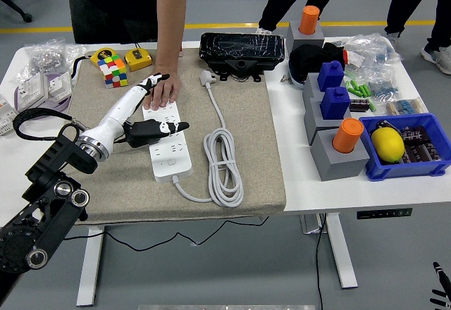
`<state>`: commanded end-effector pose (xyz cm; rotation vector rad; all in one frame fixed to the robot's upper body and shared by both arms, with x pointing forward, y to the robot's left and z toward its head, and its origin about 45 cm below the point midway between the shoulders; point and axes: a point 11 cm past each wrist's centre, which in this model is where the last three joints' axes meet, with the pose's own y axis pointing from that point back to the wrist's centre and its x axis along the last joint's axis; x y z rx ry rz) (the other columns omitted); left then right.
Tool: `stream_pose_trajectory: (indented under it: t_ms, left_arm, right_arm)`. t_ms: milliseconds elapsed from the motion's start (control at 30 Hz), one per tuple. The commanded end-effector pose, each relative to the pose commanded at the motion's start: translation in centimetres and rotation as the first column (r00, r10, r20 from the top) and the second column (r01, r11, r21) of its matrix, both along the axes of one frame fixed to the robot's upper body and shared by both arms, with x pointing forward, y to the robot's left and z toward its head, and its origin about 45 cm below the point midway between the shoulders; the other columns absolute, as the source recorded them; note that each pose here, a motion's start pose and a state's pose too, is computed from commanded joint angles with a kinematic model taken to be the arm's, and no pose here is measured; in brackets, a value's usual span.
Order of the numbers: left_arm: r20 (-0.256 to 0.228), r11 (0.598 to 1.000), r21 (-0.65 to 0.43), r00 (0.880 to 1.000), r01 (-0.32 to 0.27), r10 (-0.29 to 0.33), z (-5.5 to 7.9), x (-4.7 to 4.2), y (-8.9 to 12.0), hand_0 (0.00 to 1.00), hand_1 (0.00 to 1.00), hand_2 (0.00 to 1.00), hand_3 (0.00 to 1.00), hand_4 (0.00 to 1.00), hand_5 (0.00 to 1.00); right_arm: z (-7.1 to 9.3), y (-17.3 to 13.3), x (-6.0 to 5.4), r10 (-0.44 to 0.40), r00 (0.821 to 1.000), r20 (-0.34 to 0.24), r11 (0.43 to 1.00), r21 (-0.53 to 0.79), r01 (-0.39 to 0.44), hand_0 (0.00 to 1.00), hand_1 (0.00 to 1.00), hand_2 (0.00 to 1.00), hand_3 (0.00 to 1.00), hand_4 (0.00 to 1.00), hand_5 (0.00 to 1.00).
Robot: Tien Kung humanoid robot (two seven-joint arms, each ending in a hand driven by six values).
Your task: Pick up the plug,place it near the board,insert it into the board,press the button
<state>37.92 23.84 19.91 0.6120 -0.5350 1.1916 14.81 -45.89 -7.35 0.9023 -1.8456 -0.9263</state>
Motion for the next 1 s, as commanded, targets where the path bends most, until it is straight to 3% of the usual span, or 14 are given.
stream_pose_trajectory:
  t_ms: [133,167,333,367,400,733,767,933,967,1000]
  left_arm:
    - [-0.021,0.998,0.065,1.0,-0.017,0.019,-0.8,0.5,0.8,0.998,0.998,0.998,0.998,0.998,0.453]
    - [-0.028,0.995,0.093,0.999,-0.021,0.024,-1.1,0.6,1.0,0.998,0.998,0.998,0.998,0.998,0.393]
    - [-0.055,0.976,0.214,0.997,-0.032,0.045,-2.6,0.77,1.9,0.998,0.998,0.998,0.998,0.998,0.393]
    - [-0.06,0.971,0.236,0.997,-0.033,0.048,-2.9,0.76,2.0,0.998,0.998,0.998,0.998,0.998,0.289]
    - [-0.068,0.967,0.251,0.996,-0.033,0.052,-3.3,0.72,2.1,0.998,0.998,0.998,0.998,0.998,0.289]
    - [-0.065,0.951,0.307,0.996,-0.045,0.068,-4.3,0.9,2.5,0.978,0.988,0.951,0.94,0.998,0.269]
    - [-0.061,0.951,0.305,0.996,-0.048,0.07,-4.4,0.92,2.5,0.853,0.898,0.872,0.864,0.998,0.278]
    - [-0.04,0.953,0.294,0.996,-0.07,0.085,-4.5,1.12,2.7,0.853,0.898,0.872,0.864,0.998,0.278]
    - [-0.035,0.954,0.29,0.995,-0.074,0.088,-4.5,1.13,2.8,0.712,0.788,0.772,0.768,0.998,0.265]
    - [-0.032,0.954,0.289,0.995,-0.077,0.09,-4.5,1.14,2.9,0.712,0.788,0.772,0.768,0.998,0.265]
  right_arm:
    - [0.0,0.0,0.0,0.0,1.0,0.0,1.0,-0.001,0.0,0.998,0.846,0.745,0.776,0.998,0.998]
    - [0.0,0.0,0.0,0.0,1.0,-0.001,1.0,-0.001,0.0,0.998,0.846,0.745,0.776,0.998,0.998]
    - [-0.1,0.0,-0.2,0.0,1.0,-0.005,1.0,-0.001,0.0,0.998,0.846,0.745,0.776,0.998,0.998]
    - [-0.1,0.0,-0.3,-0.001,1.0,-0.006,1.0,-0.001,0.001,0.998,0.846,0.745,0.776,0.998,0.998]
    - [-0.1,0.0,-0.3,-0.001,1.0,-0.006,1.0,-0.002,0.001,0.998,0.846,0.745,0.776,0.998,0.998]
    - [0.0,0.0,-0.1,-0.003,1.0,-0.001,1.0,-0.002,0.003,0.998,0.846,0.745,0.776,0.998,0.998]
    - [0.0,0.0,-0.1,-0.003,1.0,-0.001,1.0,-0.002,0.003,0.998,0.846,0.745,0.776,0.998,0.998]
    - [0.0,-0.1,0.0,-0.004,1.0,0.001,1.0,-0.003,0.004,0.998,0.846,0.745,0.776,0.998,0.998]
    - [0.0,-0.1,0.0,-0.004,1.0,0.001,1.0,-0.003,0.004,0.998,0.846,0.745,0.777,0.998,0.998]
    - [0.0,-0.1,0.0,-0.004,1.0,0.002,1.0,-0.003,0.004,0.998,0.846,0.745,0.777,0.998,0.998]
